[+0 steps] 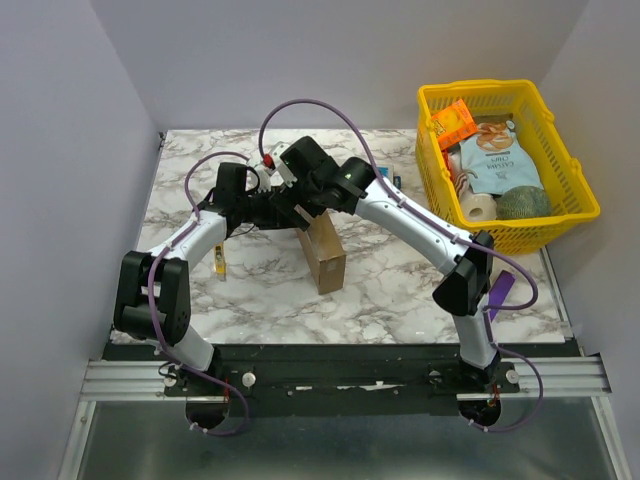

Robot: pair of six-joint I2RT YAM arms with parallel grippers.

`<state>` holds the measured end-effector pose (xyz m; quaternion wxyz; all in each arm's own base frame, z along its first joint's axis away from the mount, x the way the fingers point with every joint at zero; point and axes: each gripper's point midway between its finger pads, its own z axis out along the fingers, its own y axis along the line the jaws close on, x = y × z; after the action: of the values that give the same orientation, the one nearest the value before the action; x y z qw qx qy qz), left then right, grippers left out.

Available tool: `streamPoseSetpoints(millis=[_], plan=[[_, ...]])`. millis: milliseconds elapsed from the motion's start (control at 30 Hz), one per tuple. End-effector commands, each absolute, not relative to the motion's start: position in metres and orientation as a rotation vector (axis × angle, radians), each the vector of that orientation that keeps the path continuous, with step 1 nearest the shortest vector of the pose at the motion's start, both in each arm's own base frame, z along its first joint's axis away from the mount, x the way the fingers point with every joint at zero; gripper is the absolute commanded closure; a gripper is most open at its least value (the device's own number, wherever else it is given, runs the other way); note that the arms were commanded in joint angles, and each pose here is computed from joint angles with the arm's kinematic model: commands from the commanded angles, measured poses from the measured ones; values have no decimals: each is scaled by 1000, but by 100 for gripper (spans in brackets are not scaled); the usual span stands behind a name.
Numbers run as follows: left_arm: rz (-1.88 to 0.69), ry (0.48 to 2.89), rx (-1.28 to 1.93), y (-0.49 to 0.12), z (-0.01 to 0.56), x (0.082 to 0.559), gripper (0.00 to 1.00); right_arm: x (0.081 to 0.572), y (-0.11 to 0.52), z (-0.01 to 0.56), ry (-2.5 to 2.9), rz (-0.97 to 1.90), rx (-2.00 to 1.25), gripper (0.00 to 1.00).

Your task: Unpack the express box

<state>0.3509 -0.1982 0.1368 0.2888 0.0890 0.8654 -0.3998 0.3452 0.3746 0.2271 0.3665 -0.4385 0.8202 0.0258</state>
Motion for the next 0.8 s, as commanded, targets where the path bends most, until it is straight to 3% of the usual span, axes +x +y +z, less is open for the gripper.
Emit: streamPoseSetpoints(millis=[0,167,767], plan=[[-1041,2316,239,-197,133,349,62,346,372,214,2207,79,-1019,0],[-1040,2313,245,-196,134,345,62,347,377,205,2251,128,-994,1],[-1060,2349,231,-200,122,357,62,321,380,218,2345,563,-1037,35]])
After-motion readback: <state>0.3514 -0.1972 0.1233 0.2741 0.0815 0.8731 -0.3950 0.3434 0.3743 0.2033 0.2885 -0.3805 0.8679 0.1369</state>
